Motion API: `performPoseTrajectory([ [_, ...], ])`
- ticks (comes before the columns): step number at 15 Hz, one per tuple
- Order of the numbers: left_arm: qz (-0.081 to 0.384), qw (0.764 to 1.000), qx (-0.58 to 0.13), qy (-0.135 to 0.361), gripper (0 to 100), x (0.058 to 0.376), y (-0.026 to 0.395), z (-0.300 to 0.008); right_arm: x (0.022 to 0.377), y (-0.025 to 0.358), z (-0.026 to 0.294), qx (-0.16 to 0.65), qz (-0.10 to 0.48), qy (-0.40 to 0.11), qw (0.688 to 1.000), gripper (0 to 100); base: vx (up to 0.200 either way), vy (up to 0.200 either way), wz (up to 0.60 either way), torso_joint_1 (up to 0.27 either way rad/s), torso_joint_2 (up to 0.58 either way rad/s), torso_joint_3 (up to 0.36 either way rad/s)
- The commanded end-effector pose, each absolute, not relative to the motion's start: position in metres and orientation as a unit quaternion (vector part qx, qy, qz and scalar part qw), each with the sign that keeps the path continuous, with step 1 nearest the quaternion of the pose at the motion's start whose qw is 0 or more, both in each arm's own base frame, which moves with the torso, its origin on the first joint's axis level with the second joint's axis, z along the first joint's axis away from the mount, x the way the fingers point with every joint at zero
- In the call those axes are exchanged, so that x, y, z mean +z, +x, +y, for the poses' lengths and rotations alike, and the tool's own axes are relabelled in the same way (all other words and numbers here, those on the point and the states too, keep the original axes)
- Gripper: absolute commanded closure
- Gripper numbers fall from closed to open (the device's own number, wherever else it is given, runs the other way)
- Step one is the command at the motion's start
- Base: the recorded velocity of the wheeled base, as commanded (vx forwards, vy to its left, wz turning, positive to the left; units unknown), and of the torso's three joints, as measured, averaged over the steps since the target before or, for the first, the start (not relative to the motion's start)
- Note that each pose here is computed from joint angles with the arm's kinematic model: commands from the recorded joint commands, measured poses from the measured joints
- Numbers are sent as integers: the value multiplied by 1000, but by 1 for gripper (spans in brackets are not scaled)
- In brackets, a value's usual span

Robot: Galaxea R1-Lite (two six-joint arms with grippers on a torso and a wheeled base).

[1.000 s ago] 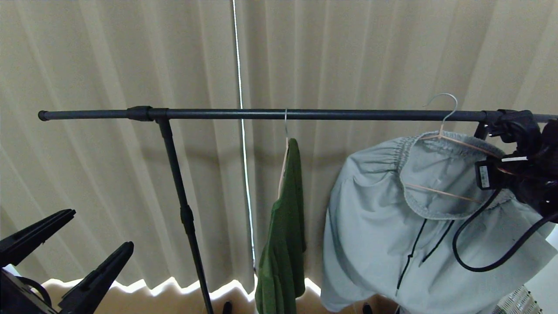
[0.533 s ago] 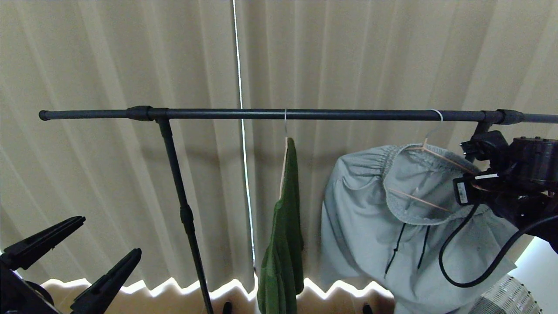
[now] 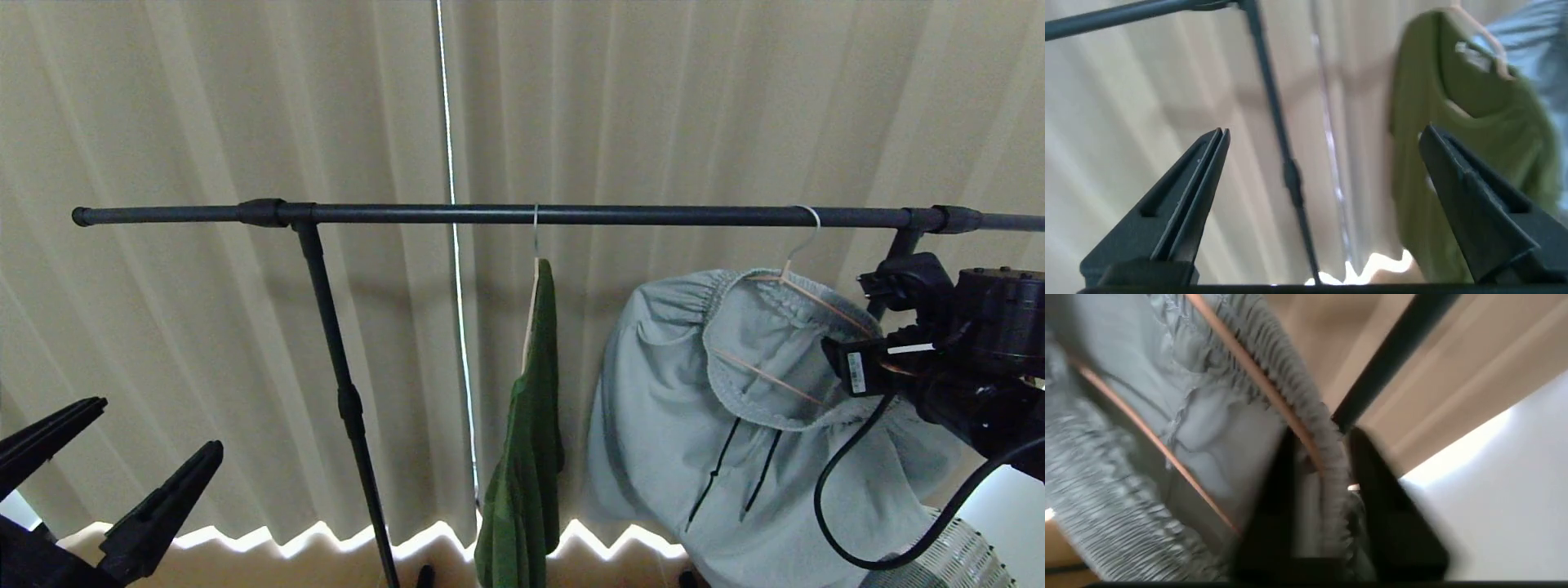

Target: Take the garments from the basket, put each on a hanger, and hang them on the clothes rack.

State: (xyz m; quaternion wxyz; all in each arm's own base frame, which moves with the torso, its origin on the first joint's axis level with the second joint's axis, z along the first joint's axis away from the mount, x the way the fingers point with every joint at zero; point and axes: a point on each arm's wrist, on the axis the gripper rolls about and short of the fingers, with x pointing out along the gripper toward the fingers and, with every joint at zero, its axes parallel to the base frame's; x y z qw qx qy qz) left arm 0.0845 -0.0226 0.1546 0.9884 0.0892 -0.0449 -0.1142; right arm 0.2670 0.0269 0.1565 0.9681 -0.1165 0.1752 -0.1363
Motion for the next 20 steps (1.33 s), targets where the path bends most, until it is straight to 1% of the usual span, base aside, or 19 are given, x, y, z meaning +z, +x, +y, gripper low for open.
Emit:
performPoseTrajectory([
  [1, -57, 990, -91, 87, 0, 155, 78, -17, 167, 257, 36, -123, 140, -92, 978, 0, 0, 0, 0, 0, 0, 0],
  [4, -72, 992, -53, 88, 0, 157, 73, -10, 169, 247, 37, -120, 94, -74, 986, 0, 0, 0, 0, 0, 0, 0],
  [6, -74, 994, -32, 79, 0, 158, 72, -7, 169, 245, 37, -106, 65, -62, 990, 0, 0, 0, 0, 0, 0, 0],
  [9, -54, 996, -27, 59, 0, 152, 66, -5, 165, 237, 36, -89, 39, -53, 994, 0, 0, 0, 0, 0, 0, 0],
  [11, -37, 997, -28, 62, 0, 145, 54, -4, 166, 230, 36, -82, -3, -39, 996, 0, 0, 0, 0, 0, 0, 0],
  [13, -37, 997, -27, 61, 0, 142, 45, -3, 164, 224, 35, -80, -18, -35, 996, 0, 0, 0, 0, 0, 0, 0],
  [15, -39, 997, -25, 61, 0, 136, 31, -2, 165, 210, 32, -81, -46, -28, 995, 0, 0, 0, 0, 0, 0, 0],
  [18, -34, 997, -22, 61, 0, 119, 9, 0, 161, 185, 29, -79, -62, -27, 995, 0, 0, 0, 0, 0, 0, 0],
  [20, -22, 998, -15, 62, 0, 101, -7, 1, 165, 157, 32, -55, -78, -28, 995, 0, 0, 0, 0, 0, 0, 0],
])
